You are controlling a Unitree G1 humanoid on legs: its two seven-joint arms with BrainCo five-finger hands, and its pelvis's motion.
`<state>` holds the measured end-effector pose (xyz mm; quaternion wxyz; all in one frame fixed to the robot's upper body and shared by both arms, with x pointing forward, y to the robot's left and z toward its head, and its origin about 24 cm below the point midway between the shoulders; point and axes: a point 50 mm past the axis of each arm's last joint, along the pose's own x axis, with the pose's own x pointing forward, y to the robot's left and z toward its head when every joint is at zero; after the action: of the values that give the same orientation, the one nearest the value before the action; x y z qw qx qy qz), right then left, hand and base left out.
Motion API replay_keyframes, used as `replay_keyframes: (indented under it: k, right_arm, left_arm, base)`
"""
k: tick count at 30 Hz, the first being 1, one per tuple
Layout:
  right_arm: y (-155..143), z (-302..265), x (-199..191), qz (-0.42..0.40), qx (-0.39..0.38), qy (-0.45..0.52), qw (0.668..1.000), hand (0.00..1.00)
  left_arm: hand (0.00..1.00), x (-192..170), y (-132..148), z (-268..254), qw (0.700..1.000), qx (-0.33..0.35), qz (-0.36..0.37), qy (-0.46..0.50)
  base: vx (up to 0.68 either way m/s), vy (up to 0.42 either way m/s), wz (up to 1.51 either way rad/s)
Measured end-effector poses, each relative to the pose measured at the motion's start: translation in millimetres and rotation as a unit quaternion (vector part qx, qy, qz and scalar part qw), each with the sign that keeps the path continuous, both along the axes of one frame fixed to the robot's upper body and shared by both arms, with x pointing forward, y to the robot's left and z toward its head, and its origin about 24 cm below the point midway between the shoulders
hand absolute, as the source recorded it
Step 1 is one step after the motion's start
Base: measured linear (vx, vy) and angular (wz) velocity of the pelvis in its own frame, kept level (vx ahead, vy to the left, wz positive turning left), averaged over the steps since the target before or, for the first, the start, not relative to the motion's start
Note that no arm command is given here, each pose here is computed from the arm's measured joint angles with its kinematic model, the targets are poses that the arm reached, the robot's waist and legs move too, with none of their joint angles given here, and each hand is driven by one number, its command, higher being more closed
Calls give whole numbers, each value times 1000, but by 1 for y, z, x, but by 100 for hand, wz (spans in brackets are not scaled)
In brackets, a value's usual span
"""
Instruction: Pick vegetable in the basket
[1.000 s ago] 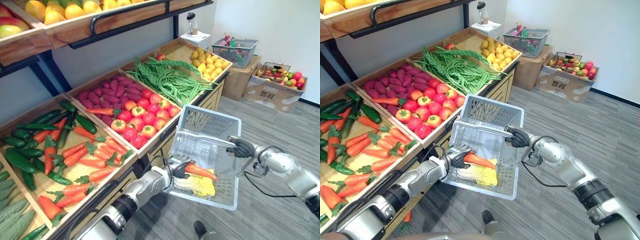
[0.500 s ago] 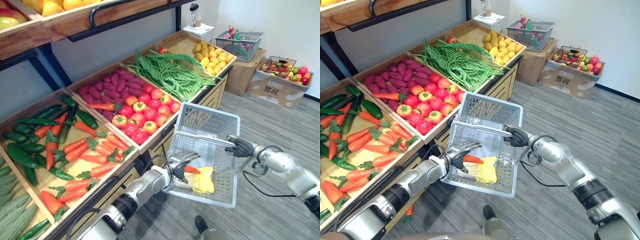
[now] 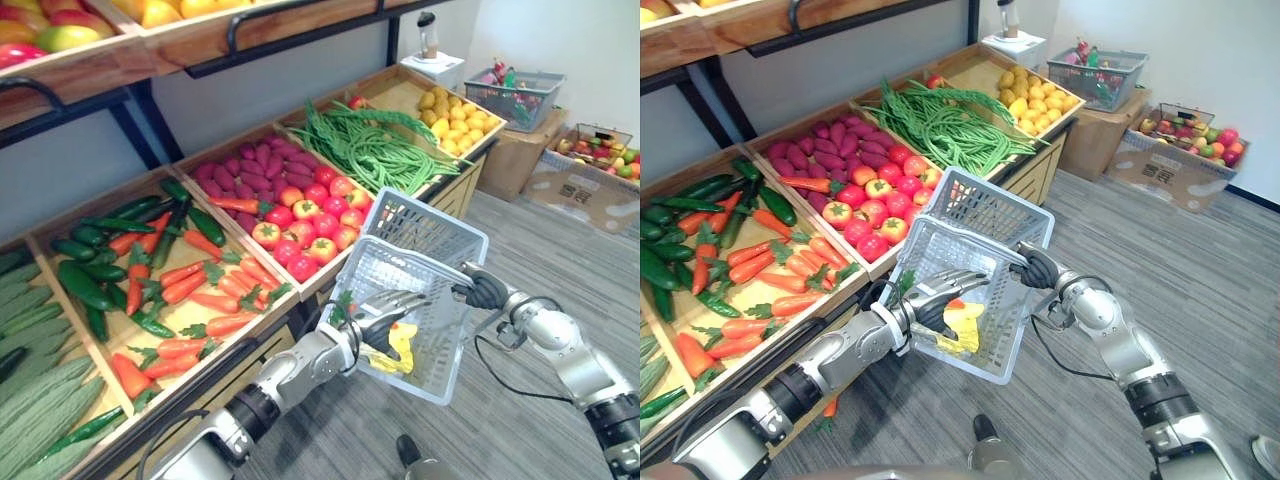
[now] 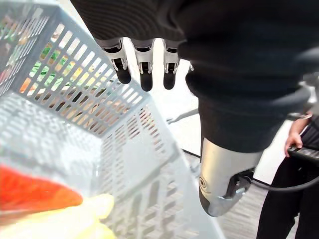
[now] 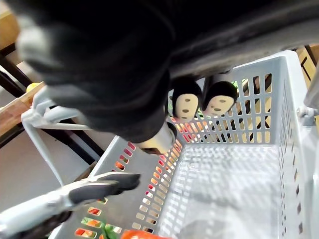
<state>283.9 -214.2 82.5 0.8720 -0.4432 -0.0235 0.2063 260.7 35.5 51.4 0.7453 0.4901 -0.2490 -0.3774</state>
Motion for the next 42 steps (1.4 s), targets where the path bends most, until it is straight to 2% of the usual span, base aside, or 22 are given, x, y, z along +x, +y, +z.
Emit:
replay_keyframes:
  k: [12,19,24,27,30,32,34,42]
  right_arm:
    - [-45,-33,-13,-145,21,40,988,100]
    - [-64,-62,-26,-230,59,78,968,100]
    - [-78,-80,-36,-292,80,99,948,100]
    - [-92,-98,-48,-342,88,127,927,100]
    - [-106,-123,-69,-402,97,166,895,100]
    - [-114,-143,-91,-447,103,201,866,100]
    - [-117,-157,-110,-473,103,229,844,100]
    - [-113,-202,-186,-581,138,318,737,100]
  left_arm:
    - [0,-25,-11,29,995,-17,-83,-59]
    - [0,-46,-8,57,986,-85,-130,-58]
    - [0,-60,4,71,979,-161,-120,-35]
    - [0,-59,25,78,974,-216,-69,-22]
    - [0,-53,57,77,964,-266,26,-18]
    - [0,-50,87,78,934,-332,126,-31]
    - [0,-50,106,77,908,-368,191,-51]
    - [0,-64,172,61,799,-426,413,-97]
  base:
    - [-13,1,42]
    - [2,-16,48]
    - [-7,-25,43]
    - [7,-33,47]
    - [-20,-47,68]
    - [-25,-32,63]
    - [-17,-11,48]
    - [-3,18,52]
